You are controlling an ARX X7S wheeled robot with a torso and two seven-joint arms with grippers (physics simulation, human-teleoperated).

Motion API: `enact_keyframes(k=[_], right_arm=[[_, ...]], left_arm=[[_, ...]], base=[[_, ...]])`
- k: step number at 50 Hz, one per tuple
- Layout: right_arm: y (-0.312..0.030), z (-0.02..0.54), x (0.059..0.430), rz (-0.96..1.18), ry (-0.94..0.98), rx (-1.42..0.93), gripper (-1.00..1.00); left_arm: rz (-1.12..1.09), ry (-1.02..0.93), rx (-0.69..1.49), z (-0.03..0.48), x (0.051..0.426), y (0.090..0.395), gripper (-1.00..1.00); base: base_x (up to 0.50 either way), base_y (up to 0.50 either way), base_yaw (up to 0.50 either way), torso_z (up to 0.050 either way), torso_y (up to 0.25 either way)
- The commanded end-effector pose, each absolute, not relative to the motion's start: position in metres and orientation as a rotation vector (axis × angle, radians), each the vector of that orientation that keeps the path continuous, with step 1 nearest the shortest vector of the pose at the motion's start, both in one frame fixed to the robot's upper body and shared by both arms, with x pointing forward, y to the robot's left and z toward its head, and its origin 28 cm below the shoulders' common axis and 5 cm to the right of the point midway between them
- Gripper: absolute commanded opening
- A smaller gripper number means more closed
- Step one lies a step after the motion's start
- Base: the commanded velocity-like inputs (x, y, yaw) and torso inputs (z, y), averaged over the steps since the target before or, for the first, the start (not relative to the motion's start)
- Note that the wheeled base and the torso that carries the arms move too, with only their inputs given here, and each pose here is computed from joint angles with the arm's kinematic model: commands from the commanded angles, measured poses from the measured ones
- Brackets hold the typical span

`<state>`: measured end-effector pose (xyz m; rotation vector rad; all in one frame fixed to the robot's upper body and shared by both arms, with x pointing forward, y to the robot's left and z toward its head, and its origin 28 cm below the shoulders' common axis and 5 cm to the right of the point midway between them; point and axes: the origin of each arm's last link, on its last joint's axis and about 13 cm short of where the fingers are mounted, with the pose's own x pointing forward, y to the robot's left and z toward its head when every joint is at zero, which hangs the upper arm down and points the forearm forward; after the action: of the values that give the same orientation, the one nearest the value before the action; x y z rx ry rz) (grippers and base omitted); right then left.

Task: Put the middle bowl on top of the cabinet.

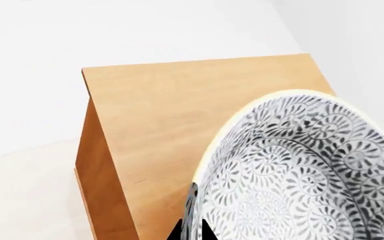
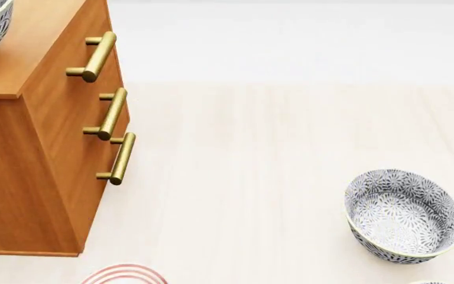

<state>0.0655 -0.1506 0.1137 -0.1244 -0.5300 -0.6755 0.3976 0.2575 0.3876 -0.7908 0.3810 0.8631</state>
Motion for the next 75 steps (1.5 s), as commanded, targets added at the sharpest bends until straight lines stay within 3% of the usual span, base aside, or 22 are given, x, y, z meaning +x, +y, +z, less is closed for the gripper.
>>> enact_keyframes(k=[1,33,56,75], right_arm=[[-0.151,0.114,0.064,-0.676,-0.531,-0.126,1.0],[-0.151,0.113,0.068,-0.672,-0.529,-0.127,1.0],[-0.153,0.113,0.063,-0.673,-0.532,-0.129,1.0],[-0.15,0.115,0.06,-0.672,-0.532,-0.128,1.0]], left_arm=[[0.875,0.38,-0.774,0.377,0.403,0.261,1.0],[0.808,-0.054,-0.591,0.449,0.337,0.238,1.0],[0.642,-0.287,-0.431,0.437,0.288,0.218,1.0],[0.528,-0.51,-0.296,0.387,0.255,0.211,1.0]], base=[[0.0,0.0,0.0,0.0,0.0],[0.0,0.0,0.0,0.0,0.0],[0.0,0.0,0.0,0.0,0.0],[0.0,0.0,0.0,0.0,0.0]])
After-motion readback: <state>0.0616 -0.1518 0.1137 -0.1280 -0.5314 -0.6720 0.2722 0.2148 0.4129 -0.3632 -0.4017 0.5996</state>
